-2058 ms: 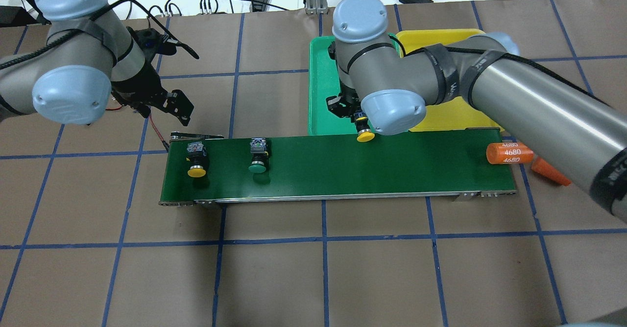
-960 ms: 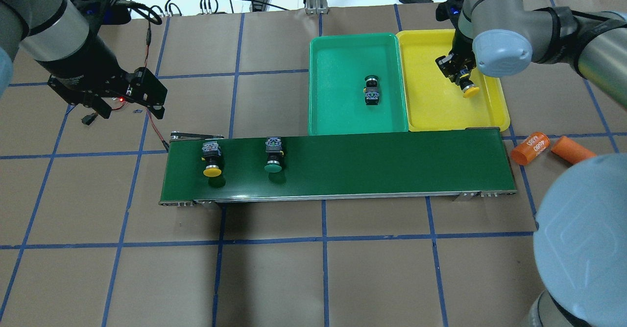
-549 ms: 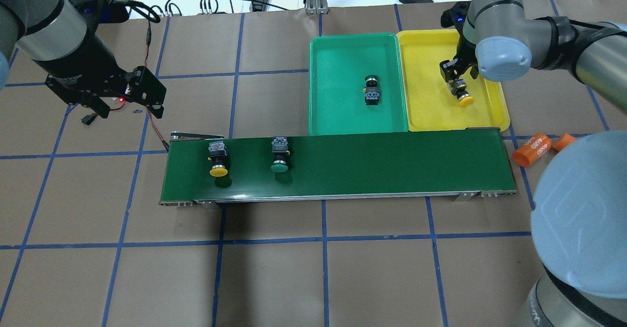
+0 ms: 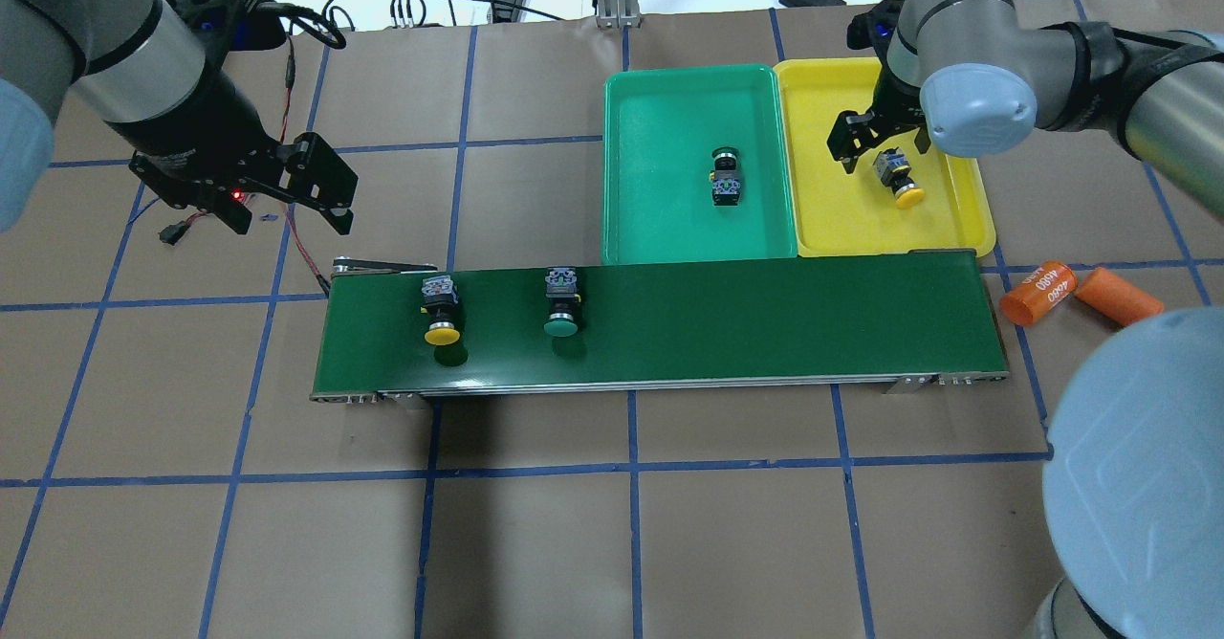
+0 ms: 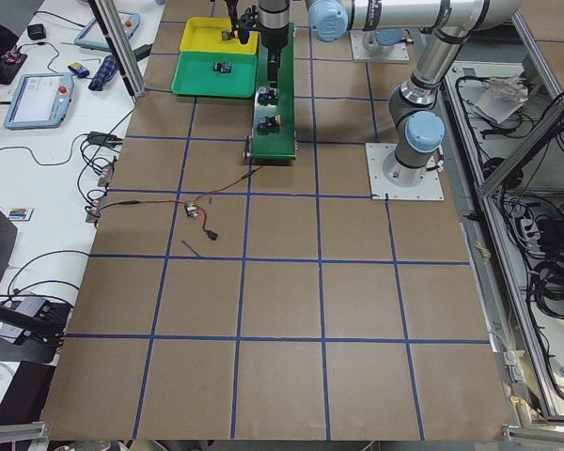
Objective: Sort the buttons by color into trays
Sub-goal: 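Reach the right gripper down and grasp the green-capped button on the belt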
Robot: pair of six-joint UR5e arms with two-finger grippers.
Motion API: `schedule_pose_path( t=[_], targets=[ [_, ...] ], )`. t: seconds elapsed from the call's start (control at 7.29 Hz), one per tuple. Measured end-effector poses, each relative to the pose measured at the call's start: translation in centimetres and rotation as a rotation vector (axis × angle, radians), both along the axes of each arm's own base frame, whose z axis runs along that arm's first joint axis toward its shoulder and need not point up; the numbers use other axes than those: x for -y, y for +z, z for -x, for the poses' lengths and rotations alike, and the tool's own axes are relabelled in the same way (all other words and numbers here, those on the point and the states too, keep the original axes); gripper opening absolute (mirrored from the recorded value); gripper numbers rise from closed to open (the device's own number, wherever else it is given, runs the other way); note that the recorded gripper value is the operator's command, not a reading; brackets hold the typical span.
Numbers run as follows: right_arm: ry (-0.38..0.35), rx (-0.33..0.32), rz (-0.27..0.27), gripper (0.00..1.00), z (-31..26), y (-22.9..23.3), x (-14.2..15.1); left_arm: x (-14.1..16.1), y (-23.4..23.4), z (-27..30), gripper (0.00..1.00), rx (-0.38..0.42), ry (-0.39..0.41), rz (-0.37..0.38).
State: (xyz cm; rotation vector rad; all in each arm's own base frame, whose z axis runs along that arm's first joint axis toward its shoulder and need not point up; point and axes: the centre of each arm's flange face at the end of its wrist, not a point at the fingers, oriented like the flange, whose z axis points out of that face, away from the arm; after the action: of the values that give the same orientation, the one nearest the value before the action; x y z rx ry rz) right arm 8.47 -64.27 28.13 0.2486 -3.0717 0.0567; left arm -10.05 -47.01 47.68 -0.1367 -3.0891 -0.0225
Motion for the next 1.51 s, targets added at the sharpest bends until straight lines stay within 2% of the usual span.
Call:
schedule_pose_path(
  t=[0.41, 0.96, 1.23, 1.51],
  targets=[
    [-0.151, 0.045, -0.027, 1.00, -10.4, 2.4, -3.9, -0.2, -0.1, 1.2, 1.00, 0.003, -0.030, 0.002],
    [-0.238, 0.058, -0.015, 1.00, -21.5, 2.8, -8.7, -0.8, 0.0, 1.0, 1.00, 0.011, -0.048, -0.007],
    [-0.236, 0.057, -0.017, 0.93, -25.6, 2.4, -10.9, -1.6, -0.3, 0.7, 1.00, 0.012, -0.073, -0.019],
    [-0.200, 0.049, -0.028, 0.93, -26.8, 1.8, -12.0, -1.7, 0.1, 0.2, 1.00, 0.047, -0.068, -0.003]
  ],
)
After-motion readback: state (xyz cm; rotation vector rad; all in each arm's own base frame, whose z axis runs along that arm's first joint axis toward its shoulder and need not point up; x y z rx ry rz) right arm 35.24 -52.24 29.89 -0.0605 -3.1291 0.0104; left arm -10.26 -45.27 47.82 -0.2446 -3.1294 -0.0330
